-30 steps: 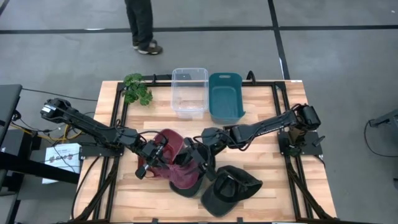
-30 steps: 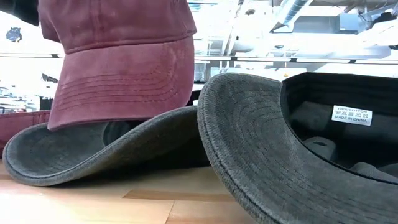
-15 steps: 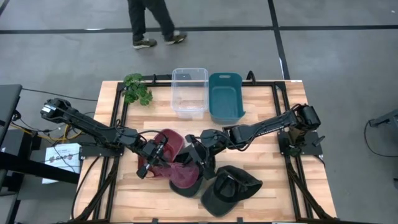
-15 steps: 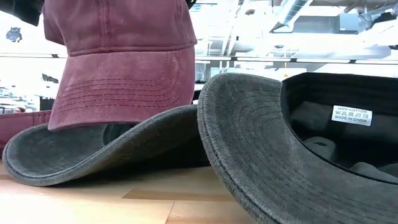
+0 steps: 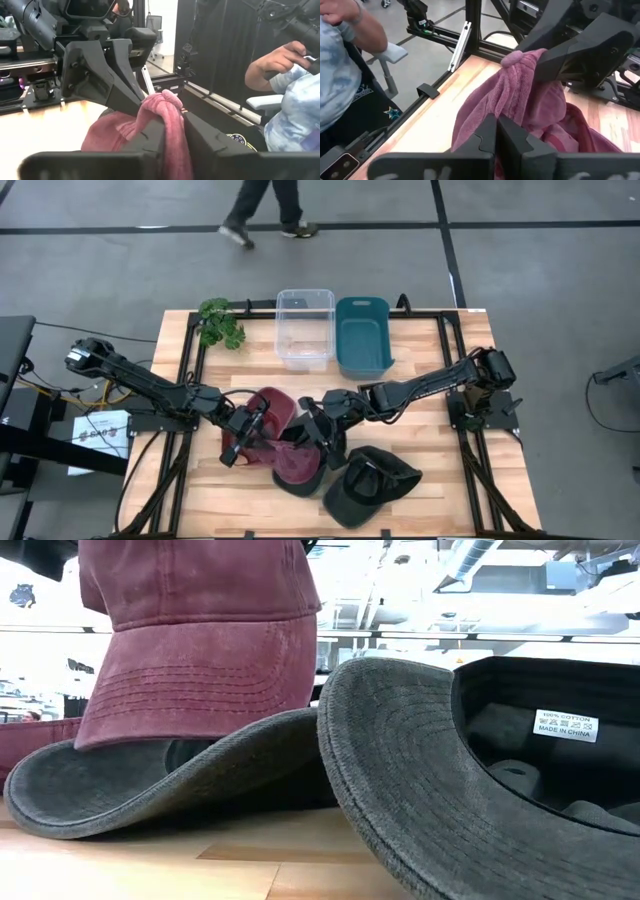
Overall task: Pick & Place hat
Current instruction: Put the right red cap into the blue bin
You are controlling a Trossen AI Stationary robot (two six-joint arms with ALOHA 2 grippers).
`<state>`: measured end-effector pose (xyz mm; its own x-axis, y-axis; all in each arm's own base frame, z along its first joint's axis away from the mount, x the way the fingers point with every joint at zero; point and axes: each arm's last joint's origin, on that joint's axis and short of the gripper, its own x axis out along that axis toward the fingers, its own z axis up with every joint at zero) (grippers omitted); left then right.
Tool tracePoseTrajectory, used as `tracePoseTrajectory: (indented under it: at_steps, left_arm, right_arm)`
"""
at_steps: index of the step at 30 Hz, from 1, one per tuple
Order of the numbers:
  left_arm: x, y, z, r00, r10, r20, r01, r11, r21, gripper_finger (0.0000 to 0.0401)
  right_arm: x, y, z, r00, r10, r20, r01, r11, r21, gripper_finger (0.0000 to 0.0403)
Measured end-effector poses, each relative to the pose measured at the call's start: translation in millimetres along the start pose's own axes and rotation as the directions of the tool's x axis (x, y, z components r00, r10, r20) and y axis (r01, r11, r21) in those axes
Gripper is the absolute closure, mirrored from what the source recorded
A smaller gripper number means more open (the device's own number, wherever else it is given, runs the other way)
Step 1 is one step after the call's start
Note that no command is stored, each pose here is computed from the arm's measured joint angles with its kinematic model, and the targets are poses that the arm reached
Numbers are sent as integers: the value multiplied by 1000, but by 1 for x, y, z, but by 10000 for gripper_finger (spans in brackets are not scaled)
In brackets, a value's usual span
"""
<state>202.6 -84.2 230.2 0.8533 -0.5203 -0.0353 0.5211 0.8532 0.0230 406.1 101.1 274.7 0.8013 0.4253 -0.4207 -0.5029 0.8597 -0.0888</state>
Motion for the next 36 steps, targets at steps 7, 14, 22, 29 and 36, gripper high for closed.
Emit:
tracePoseTrajectory:
  at_steps: [7,14,22,29,36]
  left_arm:
    - [0,0,2,1000,1,18,-1,1000,-3,264]
    - [-1,0,3,1000,1,28,-1,1000,3,247]
    - [-8,-1,12,998,2,69,-2,1000,9,249]
    - [-10,0,13,998,5,66,-9,998,56,248]
    - [-12,9,12,997,54,59,-58,995,80,248]
  right_arm:
    - [-13,1,2,995,-63,-71,64,998,8,403]
    - [-57,8,26,978,-192,-77,192,981,-15,403]
    - [-115,20,52,945,-326,-36,326,945,-19,403]
    - [-167,12,60,853,-519,-47,520,854,17,403]
    - [-214,-16,55,755,-652,-76,656,751,73,403]
